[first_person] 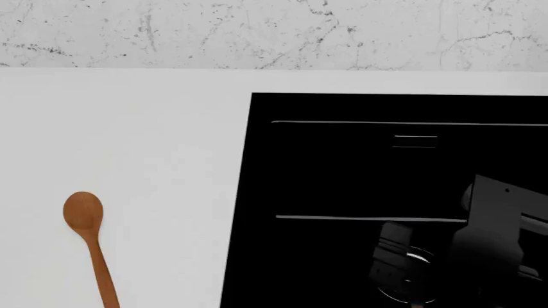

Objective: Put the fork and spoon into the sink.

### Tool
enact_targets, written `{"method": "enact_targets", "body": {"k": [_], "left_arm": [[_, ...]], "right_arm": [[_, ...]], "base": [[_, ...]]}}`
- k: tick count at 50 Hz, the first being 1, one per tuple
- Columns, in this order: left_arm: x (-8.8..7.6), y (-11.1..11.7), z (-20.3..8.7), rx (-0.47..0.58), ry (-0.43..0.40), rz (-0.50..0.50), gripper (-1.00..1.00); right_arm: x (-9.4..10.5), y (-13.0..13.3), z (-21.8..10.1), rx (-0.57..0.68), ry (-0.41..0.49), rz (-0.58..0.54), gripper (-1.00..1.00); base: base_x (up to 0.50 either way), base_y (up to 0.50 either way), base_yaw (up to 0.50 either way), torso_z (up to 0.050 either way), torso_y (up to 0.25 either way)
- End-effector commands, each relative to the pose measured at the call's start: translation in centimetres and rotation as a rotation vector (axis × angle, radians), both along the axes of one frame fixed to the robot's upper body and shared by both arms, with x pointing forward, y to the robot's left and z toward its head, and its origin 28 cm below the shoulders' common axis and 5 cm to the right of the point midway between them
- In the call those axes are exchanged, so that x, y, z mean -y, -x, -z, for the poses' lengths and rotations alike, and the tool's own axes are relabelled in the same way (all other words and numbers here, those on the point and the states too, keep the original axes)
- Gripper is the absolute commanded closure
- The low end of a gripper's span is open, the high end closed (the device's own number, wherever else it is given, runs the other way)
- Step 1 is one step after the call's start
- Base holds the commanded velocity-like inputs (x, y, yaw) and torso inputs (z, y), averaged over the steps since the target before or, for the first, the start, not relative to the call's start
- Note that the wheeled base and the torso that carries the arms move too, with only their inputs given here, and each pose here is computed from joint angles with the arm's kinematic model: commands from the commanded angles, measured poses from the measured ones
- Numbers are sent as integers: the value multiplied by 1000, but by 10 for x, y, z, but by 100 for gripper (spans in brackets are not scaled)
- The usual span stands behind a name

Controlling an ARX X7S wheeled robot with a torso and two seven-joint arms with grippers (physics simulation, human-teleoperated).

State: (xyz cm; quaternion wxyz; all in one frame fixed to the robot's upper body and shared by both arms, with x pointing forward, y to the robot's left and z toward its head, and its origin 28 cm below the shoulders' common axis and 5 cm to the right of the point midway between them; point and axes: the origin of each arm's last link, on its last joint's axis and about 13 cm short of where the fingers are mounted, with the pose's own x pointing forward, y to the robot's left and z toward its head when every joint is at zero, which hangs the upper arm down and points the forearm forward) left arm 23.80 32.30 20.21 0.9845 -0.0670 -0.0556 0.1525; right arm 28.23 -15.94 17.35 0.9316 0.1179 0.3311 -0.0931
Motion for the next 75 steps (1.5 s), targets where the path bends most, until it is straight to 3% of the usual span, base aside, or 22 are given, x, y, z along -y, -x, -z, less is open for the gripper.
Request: {"method": "enact_targets", "body": {"k": [1,10,27,54,61,75], "left_arm": [[-1,2,-1,2,1,-4,-100],[-2,2,0,2,-1,-5,-100],[-3,4,1,2,3,-10,-100],[-9,11,4,2,16,-26,-100],[-11,13,5,1,18,-34,-100],[-14,19,6,0,13,-57,-100]], "right_arm": [[1,4,-9,34,2,4,-100],[-3,8,-23,79,15,-17,-100],[-40,22,-81,243,77,-191,-100],[-118,50,-145,449,154,-573,-100],[-137,53,-152,472,146,-672,-100],[-176,29,-127,373,101,-825,-100]], "base": [[0,0,0,0,0],[0,0,0,0,0],[0,0,0,0,0],[0,0,0,0,0],[0,0,0,0,0],[0,0,0,0,0]]}}
